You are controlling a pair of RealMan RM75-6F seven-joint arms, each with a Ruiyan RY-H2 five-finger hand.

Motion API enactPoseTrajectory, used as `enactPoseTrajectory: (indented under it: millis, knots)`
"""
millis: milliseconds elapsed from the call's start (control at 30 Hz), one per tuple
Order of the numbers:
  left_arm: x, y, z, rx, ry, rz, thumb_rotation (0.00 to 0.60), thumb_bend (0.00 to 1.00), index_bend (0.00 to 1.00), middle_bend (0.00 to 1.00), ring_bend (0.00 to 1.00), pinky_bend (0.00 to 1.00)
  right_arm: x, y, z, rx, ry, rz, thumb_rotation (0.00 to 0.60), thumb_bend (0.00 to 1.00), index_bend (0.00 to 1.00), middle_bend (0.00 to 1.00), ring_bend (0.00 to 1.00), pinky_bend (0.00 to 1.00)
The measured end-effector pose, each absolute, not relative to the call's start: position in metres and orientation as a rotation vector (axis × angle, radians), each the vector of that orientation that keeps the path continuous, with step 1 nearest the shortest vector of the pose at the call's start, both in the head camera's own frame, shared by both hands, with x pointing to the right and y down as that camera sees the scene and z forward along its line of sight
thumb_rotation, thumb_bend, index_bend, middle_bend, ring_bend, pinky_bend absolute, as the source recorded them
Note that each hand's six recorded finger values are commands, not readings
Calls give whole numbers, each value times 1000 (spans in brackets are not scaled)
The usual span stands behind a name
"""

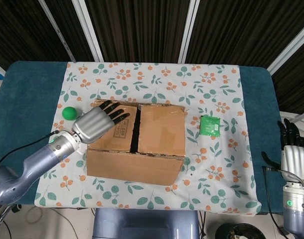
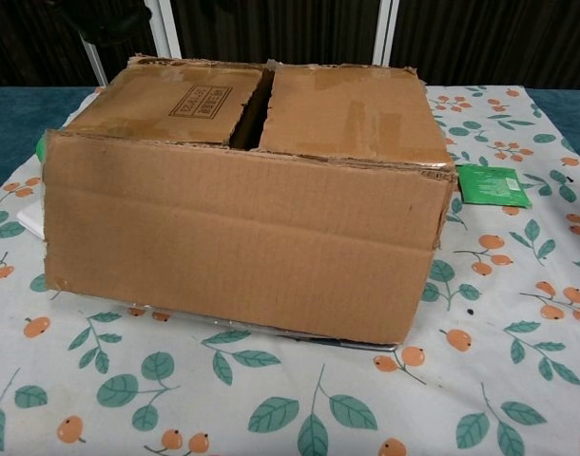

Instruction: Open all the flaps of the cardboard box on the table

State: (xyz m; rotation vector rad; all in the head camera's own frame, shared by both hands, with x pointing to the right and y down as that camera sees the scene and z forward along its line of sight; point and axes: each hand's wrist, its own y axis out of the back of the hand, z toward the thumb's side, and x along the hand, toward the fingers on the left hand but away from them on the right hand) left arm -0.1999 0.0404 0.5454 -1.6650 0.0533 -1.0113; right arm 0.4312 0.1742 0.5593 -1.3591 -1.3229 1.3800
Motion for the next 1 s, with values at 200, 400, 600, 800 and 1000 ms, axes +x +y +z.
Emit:
enactPoseTrajectory:
  millis: [200, 400, 600, 800, 1000]
  knots:
    - [-155, 30, 554, -1635, -97, -946, 600, 844, 148, 247, 135, 217, 435, 174, 560, -1365, -1348, 1385, 600, 274, 0, 0, 0, 231]
    - [-127, 35, 571, -1627, -199, -909, 600, 878, 175, 299, 176, 256, 435, 174, 559, -1368, -1361, 1386, 600, 274, 0, 0, 0, 231]
    - [-113, 43, 587, -1627, -264, -892, 600, 894, 194, 330, 198, 266, 436, 173, 560, -1371, -1369, 1391, 600, 276, 0, 0, 0, 231]
    - [-105, 48, 594, -1618, -306, -883, 600, 954, 215, 372, 222, 279, 437, 173, 559, -1369, -1379, 1393, 600, 278, 0, 0, 0, 231]
    - [-102, 48, 595, -1593, -351, -884, 600, 1000, 236, 424, 259, 302, 437, 173, 559, -1370, -1386, 1392, 600, 283, 0, 0, 0, 231]
